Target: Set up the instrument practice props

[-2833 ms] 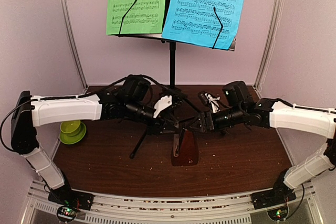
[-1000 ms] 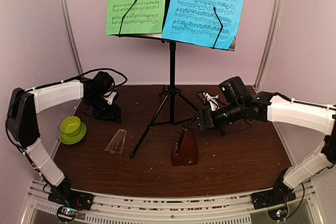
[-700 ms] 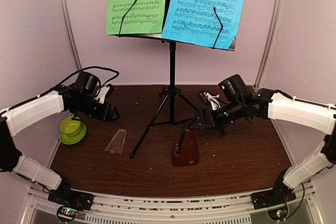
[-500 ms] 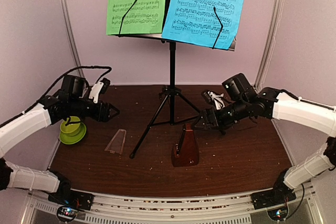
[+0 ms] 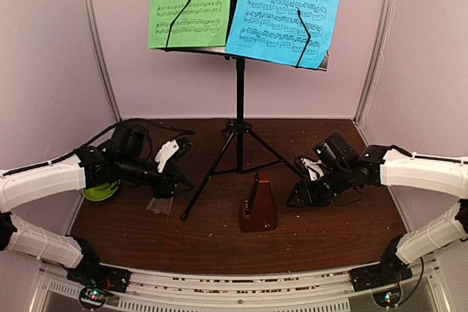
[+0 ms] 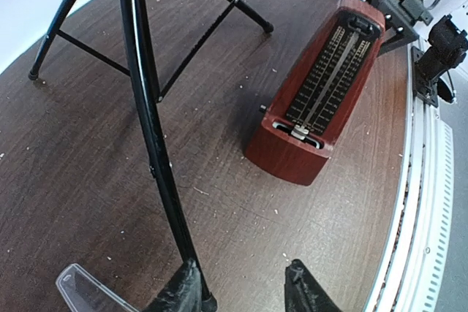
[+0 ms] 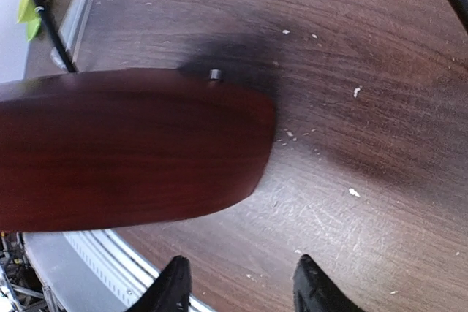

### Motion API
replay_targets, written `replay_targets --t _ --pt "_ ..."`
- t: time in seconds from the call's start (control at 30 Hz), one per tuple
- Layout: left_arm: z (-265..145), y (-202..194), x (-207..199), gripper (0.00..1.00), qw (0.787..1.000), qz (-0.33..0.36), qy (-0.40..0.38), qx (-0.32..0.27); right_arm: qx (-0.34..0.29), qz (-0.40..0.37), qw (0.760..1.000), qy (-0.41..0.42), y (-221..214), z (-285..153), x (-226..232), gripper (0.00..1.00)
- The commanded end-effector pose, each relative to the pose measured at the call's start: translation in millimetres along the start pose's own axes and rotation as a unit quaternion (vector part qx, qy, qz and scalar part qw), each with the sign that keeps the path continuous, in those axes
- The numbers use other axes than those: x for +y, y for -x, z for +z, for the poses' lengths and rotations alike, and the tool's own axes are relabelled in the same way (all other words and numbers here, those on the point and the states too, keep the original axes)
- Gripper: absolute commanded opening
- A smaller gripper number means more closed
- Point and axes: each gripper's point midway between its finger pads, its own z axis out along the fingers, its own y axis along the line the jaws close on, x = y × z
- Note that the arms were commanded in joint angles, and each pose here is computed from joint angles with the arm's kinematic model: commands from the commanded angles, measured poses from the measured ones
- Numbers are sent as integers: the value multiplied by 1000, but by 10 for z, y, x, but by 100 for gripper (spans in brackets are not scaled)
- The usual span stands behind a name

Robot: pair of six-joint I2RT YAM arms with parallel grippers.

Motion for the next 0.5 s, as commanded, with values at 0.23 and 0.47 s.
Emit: replay_targets --t 0.23,0.47 --pt "219 -72 -215 31 996 79 -29 9 -8 -8 1000 -26 368 556 -117 37" --pt "414 -260 -378 26 993 108 -33 27 1 -21 1000 12 538 814 23 35"
